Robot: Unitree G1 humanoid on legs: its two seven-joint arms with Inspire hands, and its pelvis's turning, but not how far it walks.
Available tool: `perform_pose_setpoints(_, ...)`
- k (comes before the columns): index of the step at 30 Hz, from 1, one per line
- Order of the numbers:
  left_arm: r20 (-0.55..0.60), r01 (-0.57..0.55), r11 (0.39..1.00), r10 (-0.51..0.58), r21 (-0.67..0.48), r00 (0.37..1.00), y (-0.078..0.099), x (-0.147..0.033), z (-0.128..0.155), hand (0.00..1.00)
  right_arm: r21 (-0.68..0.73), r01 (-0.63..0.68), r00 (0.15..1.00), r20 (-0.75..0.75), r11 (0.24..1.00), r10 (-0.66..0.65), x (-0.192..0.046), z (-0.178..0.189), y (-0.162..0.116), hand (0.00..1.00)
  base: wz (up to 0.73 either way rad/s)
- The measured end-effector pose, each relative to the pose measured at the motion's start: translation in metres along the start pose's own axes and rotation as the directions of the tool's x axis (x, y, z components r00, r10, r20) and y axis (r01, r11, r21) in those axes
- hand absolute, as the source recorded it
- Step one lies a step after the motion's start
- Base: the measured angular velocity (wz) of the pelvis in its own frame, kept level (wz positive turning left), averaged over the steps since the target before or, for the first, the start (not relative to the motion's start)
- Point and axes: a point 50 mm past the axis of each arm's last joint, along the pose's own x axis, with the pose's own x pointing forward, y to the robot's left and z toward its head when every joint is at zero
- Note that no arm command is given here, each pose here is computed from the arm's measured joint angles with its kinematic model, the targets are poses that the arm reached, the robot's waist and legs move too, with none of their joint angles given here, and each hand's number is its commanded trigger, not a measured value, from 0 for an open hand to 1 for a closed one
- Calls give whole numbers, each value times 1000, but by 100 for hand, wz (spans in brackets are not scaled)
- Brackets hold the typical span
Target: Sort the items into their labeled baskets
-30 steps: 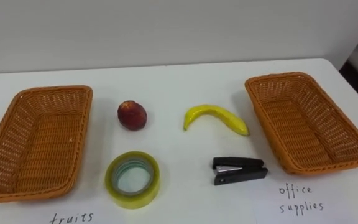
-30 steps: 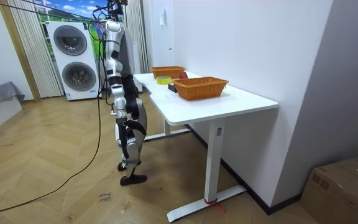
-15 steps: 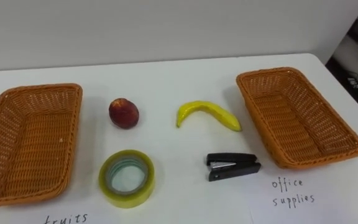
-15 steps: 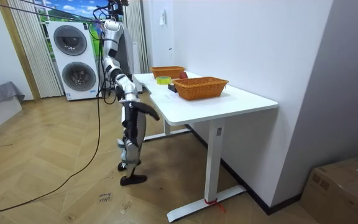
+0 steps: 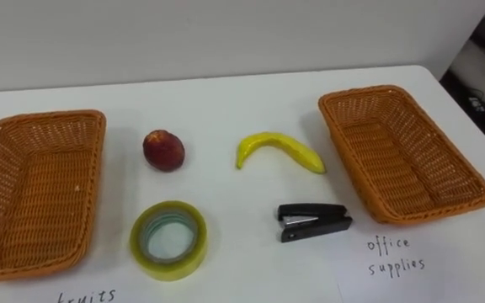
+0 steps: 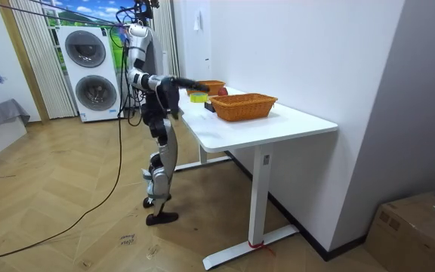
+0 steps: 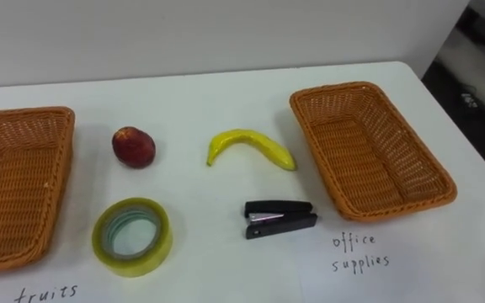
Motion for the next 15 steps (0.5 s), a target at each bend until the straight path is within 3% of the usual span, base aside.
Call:
perform_pose_setpoints(4, 5, 21, 1000, -21, -3, 1000, -2, 0, 2, 0, 56, -71, 983, 171, 996, 61, -7, 37, 23, 0, 0)
perform_pose_setpoints(15, -20, 47, 997, -46, 56, 999, -6, 3, 2, 0, 120, -139, 889, 453, 983, 70, -29, 89, 48, 0, 6)
